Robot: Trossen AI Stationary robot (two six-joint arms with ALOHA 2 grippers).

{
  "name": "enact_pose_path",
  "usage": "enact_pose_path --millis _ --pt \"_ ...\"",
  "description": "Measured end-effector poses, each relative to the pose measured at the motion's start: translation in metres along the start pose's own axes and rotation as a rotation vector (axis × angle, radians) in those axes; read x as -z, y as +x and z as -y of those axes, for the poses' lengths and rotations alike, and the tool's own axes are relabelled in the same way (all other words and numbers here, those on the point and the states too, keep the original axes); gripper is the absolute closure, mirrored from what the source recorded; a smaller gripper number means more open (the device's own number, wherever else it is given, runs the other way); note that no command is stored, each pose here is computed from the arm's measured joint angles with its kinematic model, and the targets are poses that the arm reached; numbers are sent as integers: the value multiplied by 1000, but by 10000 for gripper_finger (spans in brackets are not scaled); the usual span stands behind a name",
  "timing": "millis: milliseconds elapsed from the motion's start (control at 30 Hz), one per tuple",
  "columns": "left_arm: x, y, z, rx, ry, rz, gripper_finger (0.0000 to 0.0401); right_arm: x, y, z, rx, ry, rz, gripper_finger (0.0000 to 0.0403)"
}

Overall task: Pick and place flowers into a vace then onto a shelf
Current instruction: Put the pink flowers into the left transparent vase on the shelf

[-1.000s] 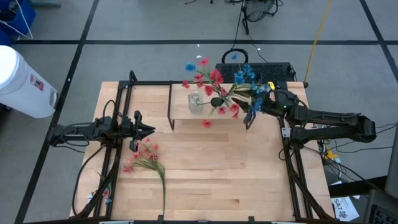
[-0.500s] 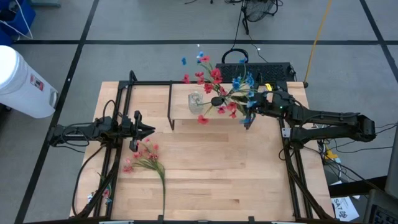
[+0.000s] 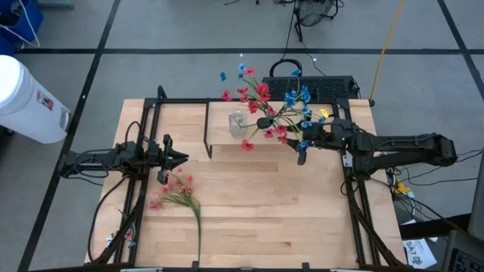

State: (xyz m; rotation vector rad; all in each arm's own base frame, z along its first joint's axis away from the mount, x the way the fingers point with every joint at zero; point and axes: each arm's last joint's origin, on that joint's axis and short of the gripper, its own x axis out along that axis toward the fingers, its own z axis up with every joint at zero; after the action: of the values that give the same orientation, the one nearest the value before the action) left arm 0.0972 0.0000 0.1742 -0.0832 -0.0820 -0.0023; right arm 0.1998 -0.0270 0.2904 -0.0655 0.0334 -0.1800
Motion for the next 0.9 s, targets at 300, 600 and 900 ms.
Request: enact_pose_path --millis 300,600,900 --pt "0 0 0 0 0 0 343 -1 -3 -29 -144 31 0 251" --pt "0 0 0 0 0 0 343 -3 -11 -58 -223 47 3 252" --pt "0 0 0 0 0 0 343 8 1 -99 -331 94 4 252"
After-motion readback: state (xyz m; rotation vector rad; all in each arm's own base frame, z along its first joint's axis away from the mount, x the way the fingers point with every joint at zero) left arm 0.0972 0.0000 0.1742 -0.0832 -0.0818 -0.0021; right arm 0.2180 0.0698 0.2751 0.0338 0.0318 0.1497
